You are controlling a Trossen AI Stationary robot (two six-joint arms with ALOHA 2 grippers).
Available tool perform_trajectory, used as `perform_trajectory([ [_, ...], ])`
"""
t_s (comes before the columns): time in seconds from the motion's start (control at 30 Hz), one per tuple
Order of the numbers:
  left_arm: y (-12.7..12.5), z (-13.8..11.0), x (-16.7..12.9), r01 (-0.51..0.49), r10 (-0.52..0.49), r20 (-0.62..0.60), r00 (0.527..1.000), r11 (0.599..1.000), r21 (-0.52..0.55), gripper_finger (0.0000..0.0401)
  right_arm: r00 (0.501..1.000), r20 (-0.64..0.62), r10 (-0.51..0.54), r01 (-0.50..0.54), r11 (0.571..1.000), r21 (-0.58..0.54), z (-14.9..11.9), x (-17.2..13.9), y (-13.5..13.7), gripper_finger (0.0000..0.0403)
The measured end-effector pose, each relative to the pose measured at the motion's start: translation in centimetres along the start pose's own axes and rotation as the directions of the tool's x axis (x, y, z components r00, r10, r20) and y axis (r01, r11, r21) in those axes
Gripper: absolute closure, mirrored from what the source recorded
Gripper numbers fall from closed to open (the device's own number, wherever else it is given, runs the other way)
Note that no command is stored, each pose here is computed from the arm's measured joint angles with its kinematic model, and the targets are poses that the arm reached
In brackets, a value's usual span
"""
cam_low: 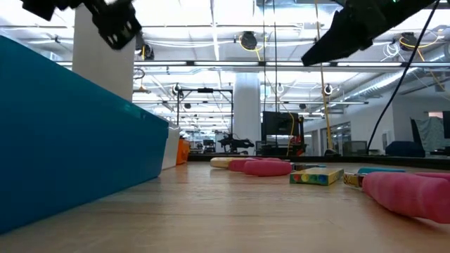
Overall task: Pick & Place School Supplies
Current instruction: Put the blue eraser into the white bin
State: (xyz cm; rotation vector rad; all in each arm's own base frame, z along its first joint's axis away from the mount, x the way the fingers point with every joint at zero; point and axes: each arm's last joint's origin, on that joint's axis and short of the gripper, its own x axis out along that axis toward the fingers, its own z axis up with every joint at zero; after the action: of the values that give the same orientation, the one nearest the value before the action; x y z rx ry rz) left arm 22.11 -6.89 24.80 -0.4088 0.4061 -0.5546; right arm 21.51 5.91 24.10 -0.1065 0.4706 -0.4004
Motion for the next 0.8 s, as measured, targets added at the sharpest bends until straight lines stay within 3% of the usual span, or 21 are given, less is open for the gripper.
perform_trajectory([
  [0.23,-1.2,0.7,-2.4,-0.022,0.016,0.05,0.999,0.994,0.108,0.0091,0.993,0.064,-0.099,0.103,0.993,-0.059,1.0,-0.7,-1.8,0.0181],
  [0.47,-0.8,0.6,-2.7,-0.198,0.183,0.09,0.979,0.956,0.217,0.0091,0.983,0.07,-0.171,0.177,0.98,-0.096,1.5,0.0,-3.5,0.0181],
  [0.63,0.2,0.6,-3.0,-0.35,0.334,0.11,0.936,0.909,0.225,0.0091,0.969,0.055,-0.24,0.246,0.96,-0.135,1.5,0.9,-4.9,0.0181],
  [0.8,1.1,0.7,-3.5,-0.409,0.394,0.109,0.913,0.877,0.25,0.0091,0.956,0.041,-0.29,0.292,0.947,-0.132,1.7,1.9,-7.1,0.0181],
])
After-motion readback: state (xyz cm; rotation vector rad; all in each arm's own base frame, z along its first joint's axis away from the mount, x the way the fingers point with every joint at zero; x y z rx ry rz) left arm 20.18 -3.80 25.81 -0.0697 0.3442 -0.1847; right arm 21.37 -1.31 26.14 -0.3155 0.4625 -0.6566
